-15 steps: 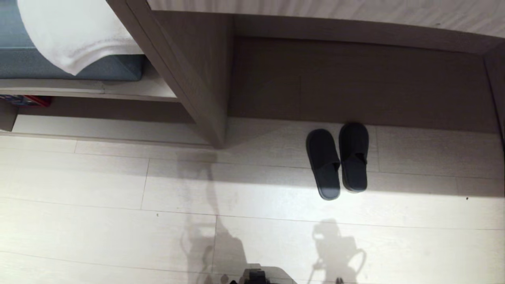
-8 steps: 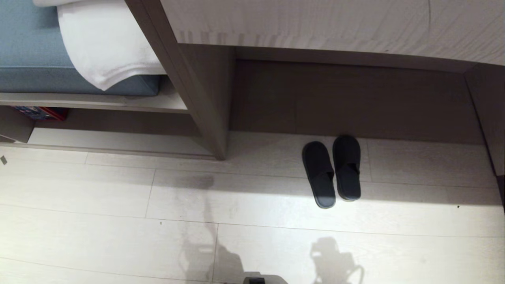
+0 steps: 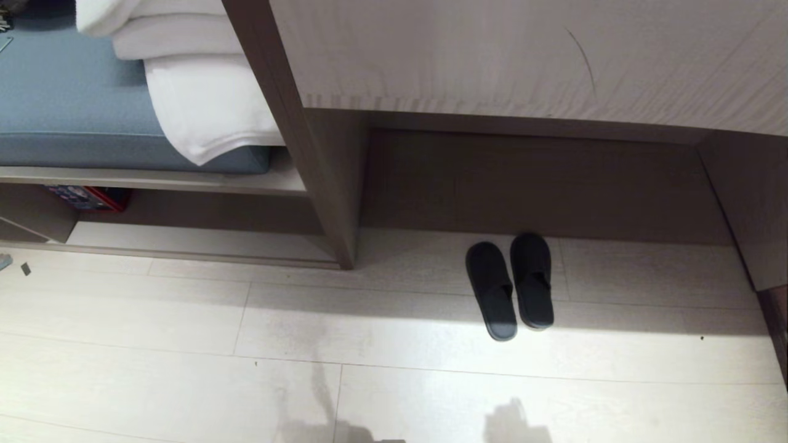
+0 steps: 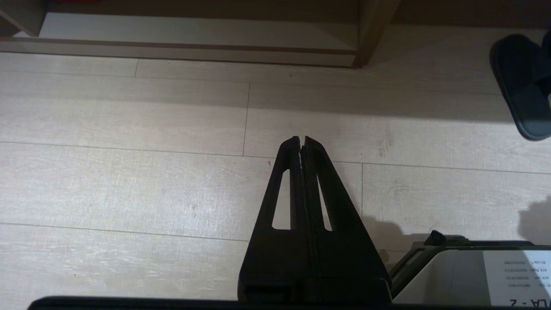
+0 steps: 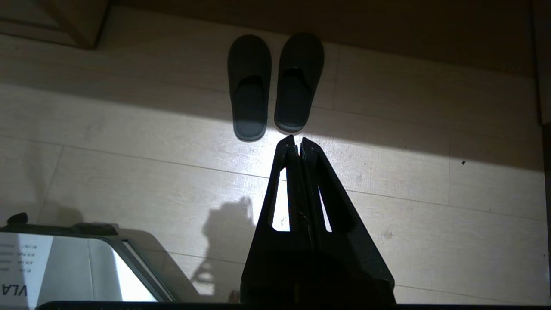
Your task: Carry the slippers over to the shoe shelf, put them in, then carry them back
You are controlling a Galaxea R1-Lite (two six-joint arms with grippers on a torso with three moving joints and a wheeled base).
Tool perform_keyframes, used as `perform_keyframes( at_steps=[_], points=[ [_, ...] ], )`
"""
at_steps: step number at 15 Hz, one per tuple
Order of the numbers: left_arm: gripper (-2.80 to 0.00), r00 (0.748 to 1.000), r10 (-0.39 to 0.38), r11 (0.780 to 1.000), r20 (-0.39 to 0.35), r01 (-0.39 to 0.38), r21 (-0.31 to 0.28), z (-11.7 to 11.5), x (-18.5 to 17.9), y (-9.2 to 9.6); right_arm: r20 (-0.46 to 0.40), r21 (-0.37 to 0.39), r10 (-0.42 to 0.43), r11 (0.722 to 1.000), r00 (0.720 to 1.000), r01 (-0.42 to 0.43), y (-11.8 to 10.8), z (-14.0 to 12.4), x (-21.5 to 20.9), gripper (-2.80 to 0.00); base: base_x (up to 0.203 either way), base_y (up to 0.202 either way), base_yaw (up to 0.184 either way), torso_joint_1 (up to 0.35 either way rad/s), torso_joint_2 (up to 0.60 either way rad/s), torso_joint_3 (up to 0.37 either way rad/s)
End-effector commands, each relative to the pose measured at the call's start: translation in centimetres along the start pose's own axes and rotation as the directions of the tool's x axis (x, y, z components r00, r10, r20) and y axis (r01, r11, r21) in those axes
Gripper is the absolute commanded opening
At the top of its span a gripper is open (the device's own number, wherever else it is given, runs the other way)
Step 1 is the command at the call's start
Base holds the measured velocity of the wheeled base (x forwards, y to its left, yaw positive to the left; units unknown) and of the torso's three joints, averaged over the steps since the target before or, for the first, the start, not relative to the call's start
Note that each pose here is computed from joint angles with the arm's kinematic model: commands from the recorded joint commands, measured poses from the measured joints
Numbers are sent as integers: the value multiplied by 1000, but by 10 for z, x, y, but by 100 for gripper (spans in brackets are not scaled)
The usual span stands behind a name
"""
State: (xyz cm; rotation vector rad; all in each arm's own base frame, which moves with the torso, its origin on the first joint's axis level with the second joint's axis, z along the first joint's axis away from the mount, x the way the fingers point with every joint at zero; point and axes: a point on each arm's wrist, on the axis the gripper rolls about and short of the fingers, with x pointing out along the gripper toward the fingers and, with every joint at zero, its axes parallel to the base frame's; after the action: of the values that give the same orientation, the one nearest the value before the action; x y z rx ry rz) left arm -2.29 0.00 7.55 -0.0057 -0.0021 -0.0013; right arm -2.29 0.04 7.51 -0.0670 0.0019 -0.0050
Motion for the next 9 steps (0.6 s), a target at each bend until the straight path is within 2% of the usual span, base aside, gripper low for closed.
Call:
perform_keyframes(
  at_steps=[1,9],
  points=[
    [-280,1000,0,1000,-1,0,0,0,0,0,-1,0,1,1000,1000,-1,0,0,0,-280,0,0,0,4,4,202],
    [-280,1000,0,1000,-1,0,0,0,0,0,-1,11,1,1000,1000,-1,0,0,0,-280,0,0,0,2,2,200]
  ],
)
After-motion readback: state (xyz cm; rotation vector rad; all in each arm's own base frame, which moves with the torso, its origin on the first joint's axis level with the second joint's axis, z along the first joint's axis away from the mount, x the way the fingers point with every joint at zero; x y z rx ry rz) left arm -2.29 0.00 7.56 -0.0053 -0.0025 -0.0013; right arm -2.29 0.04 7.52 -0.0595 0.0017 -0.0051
